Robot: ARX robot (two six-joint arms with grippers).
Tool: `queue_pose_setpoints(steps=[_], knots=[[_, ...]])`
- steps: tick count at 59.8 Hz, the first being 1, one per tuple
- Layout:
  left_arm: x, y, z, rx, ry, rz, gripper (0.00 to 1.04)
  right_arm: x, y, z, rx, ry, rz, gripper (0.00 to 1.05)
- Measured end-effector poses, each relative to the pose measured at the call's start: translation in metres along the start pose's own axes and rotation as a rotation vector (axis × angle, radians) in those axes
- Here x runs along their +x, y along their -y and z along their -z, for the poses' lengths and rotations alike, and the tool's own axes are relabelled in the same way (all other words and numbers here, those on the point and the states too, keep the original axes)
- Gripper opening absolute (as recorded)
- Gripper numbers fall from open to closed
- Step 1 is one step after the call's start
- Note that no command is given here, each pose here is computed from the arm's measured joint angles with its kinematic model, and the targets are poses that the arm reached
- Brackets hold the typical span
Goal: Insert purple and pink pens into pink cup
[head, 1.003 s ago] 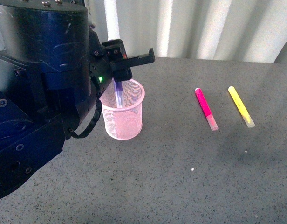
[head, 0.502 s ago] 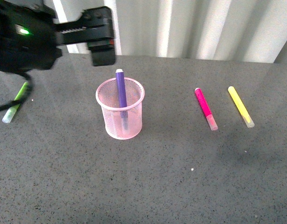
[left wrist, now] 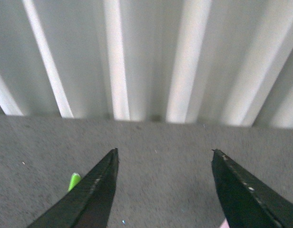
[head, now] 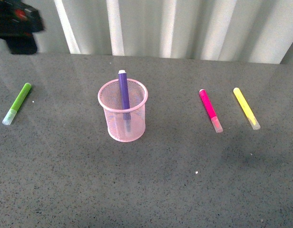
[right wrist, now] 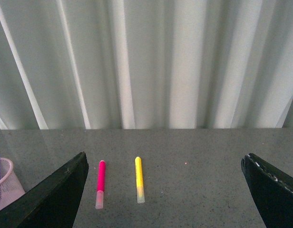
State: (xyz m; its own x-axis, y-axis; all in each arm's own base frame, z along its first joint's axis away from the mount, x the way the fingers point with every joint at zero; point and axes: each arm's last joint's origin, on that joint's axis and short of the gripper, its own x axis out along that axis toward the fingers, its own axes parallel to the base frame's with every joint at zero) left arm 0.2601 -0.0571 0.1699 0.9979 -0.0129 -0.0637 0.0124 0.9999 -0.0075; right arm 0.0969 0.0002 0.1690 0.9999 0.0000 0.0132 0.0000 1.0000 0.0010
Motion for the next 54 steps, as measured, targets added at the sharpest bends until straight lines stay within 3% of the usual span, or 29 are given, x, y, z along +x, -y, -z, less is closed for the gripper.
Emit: queue_pose_setpoints(steps=[9, 20, 54], knots=[[-0.027, -0.018, -0.005, -0.012, 0.07, -0.014, 0.37, 0.0, 0.0, 0.0, 0.0, 0.0, -0.001, 0.98], [-0.054, -0.03, 0.013, -0.002, 0.041, -0.002, 0.03, 0.0, 0.0, 0.0, 0.0, 0.0, 0.0, 0.98], [-0.107, -0.056, 0.014, 0.0, 0.051, -0.014, 0.04, 0.0, 0.0, 0.0, 0.0, 0.0, -0.001, 0.98]])
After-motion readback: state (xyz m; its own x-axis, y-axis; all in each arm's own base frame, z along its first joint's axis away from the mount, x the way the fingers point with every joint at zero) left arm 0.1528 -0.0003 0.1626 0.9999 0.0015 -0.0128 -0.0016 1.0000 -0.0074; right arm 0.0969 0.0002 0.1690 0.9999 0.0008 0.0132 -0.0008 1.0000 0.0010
